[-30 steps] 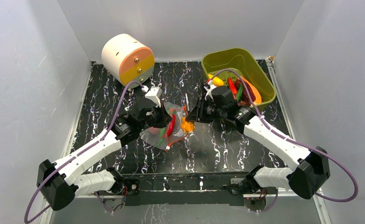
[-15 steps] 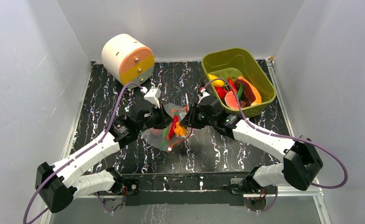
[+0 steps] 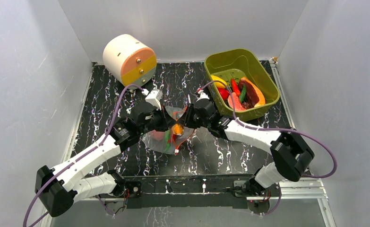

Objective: Place the food in the zip-top bag and seal the zipper
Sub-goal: Place the fake vegetable in the zipper food storage bag.

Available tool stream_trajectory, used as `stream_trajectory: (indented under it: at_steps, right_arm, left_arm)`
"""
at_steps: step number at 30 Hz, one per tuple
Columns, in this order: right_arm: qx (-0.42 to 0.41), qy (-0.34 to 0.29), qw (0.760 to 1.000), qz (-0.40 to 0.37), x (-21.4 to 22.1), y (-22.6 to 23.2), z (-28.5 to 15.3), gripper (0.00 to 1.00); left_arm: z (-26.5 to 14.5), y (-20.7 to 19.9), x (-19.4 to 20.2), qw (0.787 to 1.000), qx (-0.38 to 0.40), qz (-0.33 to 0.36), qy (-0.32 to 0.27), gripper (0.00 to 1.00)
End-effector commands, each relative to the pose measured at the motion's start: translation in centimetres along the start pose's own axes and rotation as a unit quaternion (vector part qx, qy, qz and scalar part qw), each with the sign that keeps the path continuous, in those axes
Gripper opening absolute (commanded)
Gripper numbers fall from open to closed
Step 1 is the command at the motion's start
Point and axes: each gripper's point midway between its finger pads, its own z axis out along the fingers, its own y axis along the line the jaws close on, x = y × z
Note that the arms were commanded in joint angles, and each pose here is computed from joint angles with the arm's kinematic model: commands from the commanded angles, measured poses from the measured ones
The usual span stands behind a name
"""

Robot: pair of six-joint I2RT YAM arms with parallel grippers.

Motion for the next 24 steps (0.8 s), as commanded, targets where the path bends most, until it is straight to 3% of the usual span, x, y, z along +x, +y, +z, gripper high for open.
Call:
stream_trajectory:
  at_steps: [1, 4, 11, 18, 24]
  right_arm:
    - [-0.044, -0.058, 0.997, 0.007, -3.1, 3.4, 0.9, 0.13]
    - [-0.052, -0.051, 0.997, -0.001, -2.8, 3.8, 1.5, 0.19]
    - [-0.050, -0.015, 0.998, -0.024, -1.4, 3.5, 0.9, 0.46]
    - [-0.047, 0.023, 0.997, -0.049, 0.2, 2.8, -2.2, 0.50]
    - [-0.034, 0.005, 0.994, -0.104, -1.6, 3.2, -5.2, 0.54]
  left_arm:
    - [-0.5, -0.4, -0.6, 1.000, 0.008, -0.001, -0.015, 0.00]
    - [-0.3, 0.0, -0.4, 1.000, 0.001, 0.004, -0.013, 0.00]
    - [-0.1, 1.1, -0.1, 1.000, -0.016, 0.014, -0.019, 0.00]
    - [0.6, 2.7, 1.7, 0.999, -0.032, 0.027, -0.005, 0.00]
    - [0.1, 2.9, 1.9, 0.998, -0.032, 0.061, 0.009, 0.00]
